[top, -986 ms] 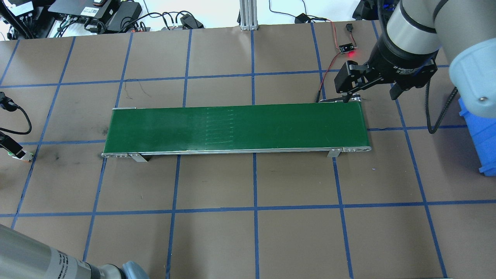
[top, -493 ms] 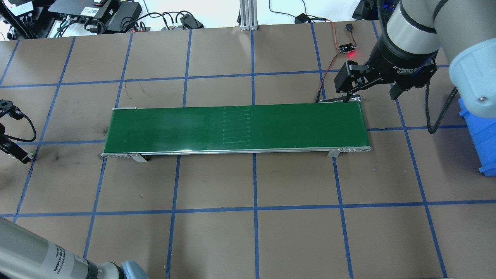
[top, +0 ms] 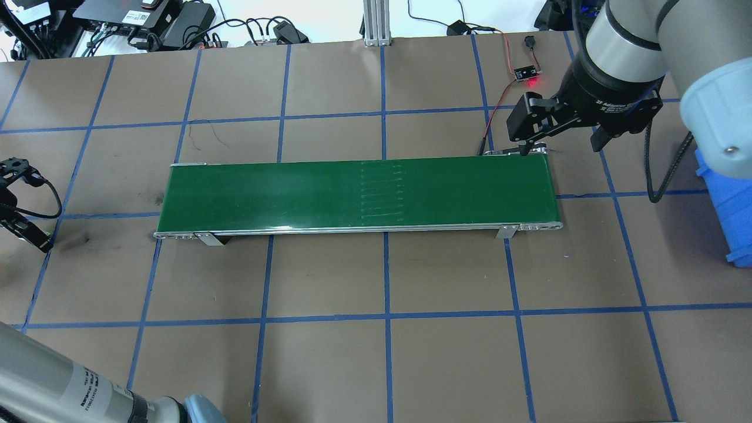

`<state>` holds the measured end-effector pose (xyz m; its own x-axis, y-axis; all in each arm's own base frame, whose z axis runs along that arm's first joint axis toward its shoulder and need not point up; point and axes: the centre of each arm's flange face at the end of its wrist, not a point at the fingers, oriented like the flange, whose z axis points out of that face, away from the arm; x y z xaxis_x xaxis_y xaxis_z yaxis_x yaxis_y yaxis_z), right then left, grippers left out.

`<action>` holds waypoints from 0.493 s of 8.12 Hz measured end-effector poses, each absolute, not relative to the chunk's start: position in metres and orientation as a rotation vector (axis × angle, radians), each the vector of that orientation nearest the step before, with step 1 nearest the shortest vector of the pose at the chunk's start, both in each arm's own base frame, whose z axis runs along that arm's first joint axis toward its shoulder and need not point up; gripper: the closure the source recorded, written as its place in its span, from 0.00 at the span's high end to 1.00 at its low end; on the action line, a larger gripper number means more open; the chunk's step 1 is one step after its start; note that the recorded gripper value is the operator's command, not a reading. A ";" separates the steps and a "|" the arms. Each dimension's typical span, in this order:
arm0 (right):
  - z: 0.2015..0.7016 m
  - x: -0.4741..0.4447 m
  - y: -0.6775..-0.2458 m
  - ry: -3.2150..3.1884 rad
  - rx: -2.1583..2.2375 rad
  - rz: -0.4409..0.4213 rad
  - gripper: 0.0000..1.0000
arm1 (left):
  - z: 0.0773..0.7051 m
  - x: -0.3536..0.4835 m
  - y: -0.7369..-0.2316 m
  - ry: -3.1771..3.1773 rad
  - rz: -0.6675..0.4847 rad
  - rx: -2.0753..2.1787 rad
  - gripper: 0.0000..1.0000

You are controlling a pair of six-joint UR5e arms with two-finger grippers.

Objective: Move button from left to right

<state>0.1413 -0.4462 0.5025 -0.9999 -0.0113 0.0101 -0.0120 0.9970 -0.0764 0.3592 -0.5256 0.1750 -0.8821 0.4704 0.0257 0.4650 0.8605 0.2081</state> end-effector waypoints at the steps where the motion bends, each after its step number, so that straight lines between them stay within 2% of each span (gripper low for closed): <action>1: 0.502 0.141 -0.446 -3.130 0.018 0.120 1.00 | 0.175 0.359 -0.526 3.003 0.329 0.762 0.00; 4: 0.502 0.141 -0.446 -3.129 0.018 0.120 1.00 | 0.188 0.357 -0.524 3.003 0.327 0.764 0.00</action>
<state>0.1412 -0.4463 0.5025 -0.9999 -0.0112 0.0108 -0.0120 0.9970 -0.0763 0.3570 -0.5237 0.1880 -0.8795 0.4752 0.0265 0.4697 0.8578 0.2085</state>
